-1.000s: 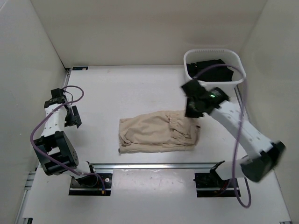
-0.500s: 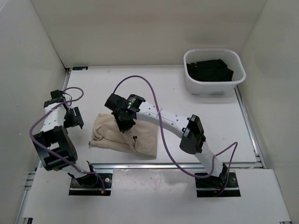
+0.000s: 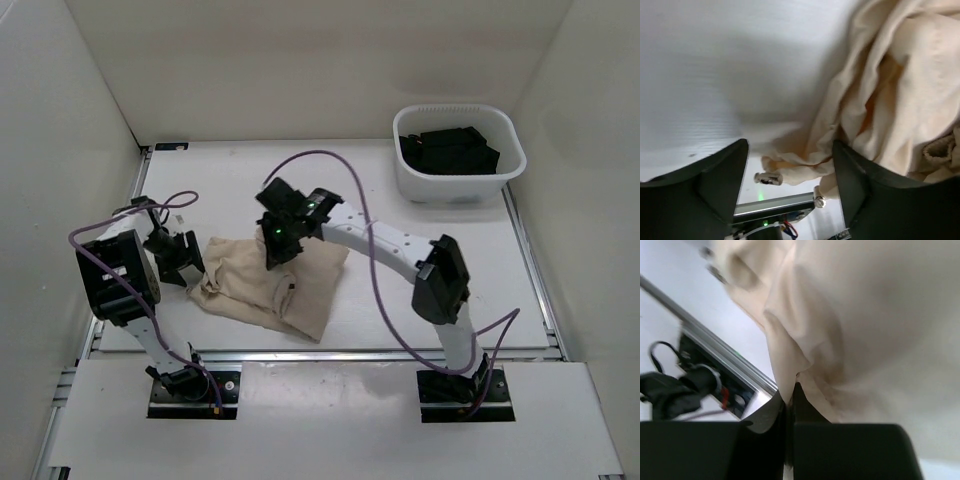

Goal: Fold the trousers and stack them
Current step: Fold the trousers

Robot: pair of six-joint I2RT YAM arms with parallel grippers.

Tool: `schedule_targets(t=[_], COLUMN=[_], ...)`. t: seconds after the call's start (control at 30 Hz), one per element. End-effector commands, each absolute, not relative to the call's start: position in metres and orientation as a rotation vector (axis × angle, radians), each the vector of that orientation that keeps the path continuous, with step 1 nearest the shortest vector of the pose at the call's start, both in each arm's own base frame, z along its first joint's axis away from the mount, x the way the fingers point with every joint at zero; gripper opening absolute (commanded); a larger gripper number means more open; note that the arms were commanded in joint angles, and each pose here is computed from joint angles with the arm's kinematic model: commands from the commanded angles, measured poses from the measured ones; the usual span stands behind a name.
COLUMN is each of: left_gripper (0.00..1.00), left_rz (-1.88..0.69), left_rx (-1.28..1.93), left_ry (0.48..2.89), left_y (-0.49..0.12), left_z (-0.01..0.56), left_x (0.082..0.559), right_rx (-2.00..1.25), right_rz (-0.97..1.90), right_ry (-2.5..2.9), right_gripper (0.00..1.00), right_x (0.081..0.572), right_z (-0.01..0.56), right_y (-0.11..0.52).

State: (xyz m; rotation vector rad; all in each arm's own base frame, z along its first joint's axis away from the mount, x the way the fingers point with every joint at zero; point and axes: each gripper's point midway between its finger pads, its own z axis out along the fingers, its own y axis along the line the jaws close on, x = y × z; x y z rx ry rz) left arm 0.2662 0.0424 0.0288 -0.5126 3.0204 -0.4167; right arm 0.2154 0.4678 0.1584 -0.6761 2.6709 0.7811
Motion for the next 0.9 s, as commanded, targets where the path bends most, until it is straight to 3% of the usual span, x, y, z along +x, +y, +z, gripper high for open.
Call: schedule_targets(t=[0.0,0.03,0.07,0.2,0.33,0.53,0.77,0.87], left_gripper=[0.76,0.62,0.55,0.35,0.34,0.33,0.33,0.33], left_rz=[-0.544,-0.518,-0.521,-0.531,-0.562,-0.668,-0.648,-0.651], left_rx=[-0.439,-0.425,-0.429,-0.327,-0.172,-0.094,-0.107,-0.112], left_ry=[2.981,3.009,3.019,3.052,3.096,3.07,3.07,3.081], left_y=[0.02,0.02,0.02,0.0,-0.033,-0.057,-0.053,-0.053], left_z=[0.039,0.034,0.031,0.028,0.025,0.029,0.026,0.023], left_x=[0.28,0.28,0.279,0.279,0.274,0.279,0.27,0.269], right_rx=[-0.617,-0.617,-0.596,-0.527,-0.576,-0.856,-0.812,-0.812], right_rz=[0.857,0.847,0.78,0.581,0.714,1.121,1.354,1.42], right_ry=[2.556,2.564,2.63,2.675,2.68,2.589,2.688,2.648], right_gripper=[0.0,0.0,0.0,0.0,0.0,0.0,0.0,0.0], right_x=[0.228,0.227,0.227,0.224,0.217,0.204,0.204,0.202], right_z=[0.233,0.24,0.239,0.275,0.285,0.28,0.182,0.17], right_y=[0.413,0.4,0.371,0.284,0.288,0.438,0.529,0.556])
